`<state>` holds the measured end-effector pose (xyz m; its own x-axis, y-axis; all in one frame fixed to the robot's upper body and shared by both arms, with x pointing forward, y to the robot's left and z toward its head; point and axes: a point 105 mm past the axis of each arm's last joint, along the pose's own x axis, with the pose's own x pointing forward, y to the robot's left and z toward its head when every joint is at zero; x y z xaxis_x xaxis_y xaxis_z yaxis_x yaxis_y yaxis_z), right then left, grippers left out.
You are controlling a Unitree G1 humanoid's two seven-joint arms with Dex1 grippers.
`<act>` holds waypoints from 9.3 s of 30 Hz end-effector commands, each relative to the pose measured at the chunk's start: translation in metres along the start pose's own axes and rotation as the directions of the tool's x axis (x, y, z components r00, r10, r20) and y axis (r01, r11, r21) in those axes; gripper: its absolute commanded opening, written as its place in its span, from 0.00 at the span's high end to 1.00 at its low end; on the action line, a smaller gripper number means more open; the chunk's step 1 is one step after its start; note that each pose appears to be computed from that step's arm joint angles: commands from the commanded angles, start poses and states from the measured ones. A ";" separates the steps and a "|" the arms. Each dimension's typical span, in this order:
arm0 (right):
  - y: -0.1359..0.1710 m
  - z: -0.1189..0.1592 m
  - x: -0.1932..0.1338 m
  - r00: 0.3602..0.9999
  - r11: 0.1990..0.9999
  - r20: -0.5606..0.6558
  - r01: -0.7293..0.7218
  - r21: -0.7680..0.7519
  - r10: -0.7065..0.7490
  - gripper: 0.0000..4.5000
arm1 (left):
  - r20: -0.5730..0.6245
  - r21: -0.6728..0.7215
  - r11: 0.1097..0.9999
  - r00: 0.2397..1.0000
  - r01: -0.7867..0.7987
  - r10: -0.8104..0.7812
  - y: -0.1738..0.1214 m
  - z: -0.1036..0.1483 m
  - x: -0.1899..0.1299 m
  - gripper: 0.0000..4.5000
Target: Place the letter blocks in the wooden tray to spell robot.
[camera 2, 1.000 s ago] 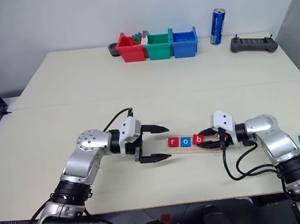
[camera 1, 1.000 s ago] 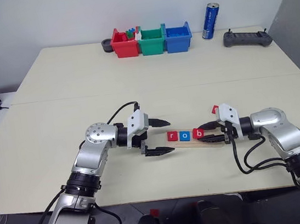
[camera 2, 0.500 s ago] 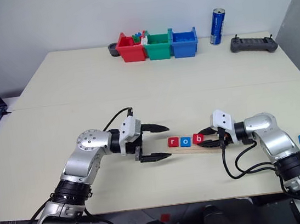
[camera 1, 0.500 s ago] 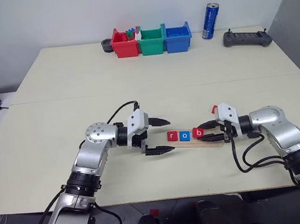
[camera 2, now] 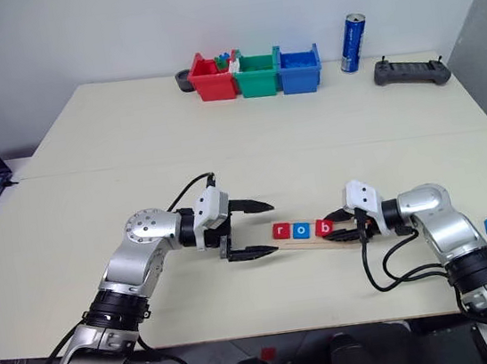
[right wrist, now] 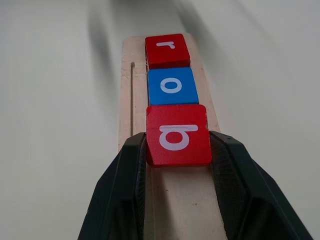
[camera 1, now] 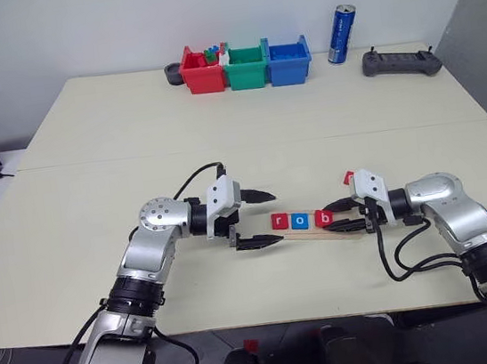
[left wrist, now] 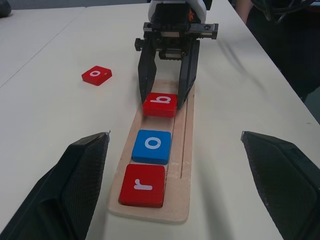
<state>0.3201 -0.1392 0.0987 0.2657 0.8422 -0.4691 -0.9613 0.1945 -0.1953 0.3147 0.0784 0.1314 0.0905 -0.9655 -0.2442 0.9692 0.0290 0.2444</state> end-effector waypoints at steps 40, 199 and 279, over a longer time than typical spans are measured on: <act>-0.047 -0.006 -0.044 0.661 0.625 -0.044 0.728 0.282 -0.749 0.00 | 0.031 0.064 0.998 0.999 0.023 -0.025 -0.001 0.014 0.007 0.00; -0.003 -0.006 -0.030 0.999 1.000 -0.045 0.012 -0.017 -0.013 0.68 | 0.043 0.091 0.996 0.999 -0.003 -0.001 0.000 0.018 0.009 0.00; -0.003 -0.016 -0.025 0.996 0.998 -0.065 0.054 -0.028 -0.056 0.99 | 0.021 0.083 0.997 1.000 0.004 -0.005 0.001 0.012 0.003 0.00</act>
<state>0.3143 -0.1726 0.0884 0.3191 0.7878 -0.5268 -0.9466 0.2383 -0.2171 0.3143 0.0725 0.1324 0.0773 -0.9646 -0.2520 0.9589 0.0028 0.2836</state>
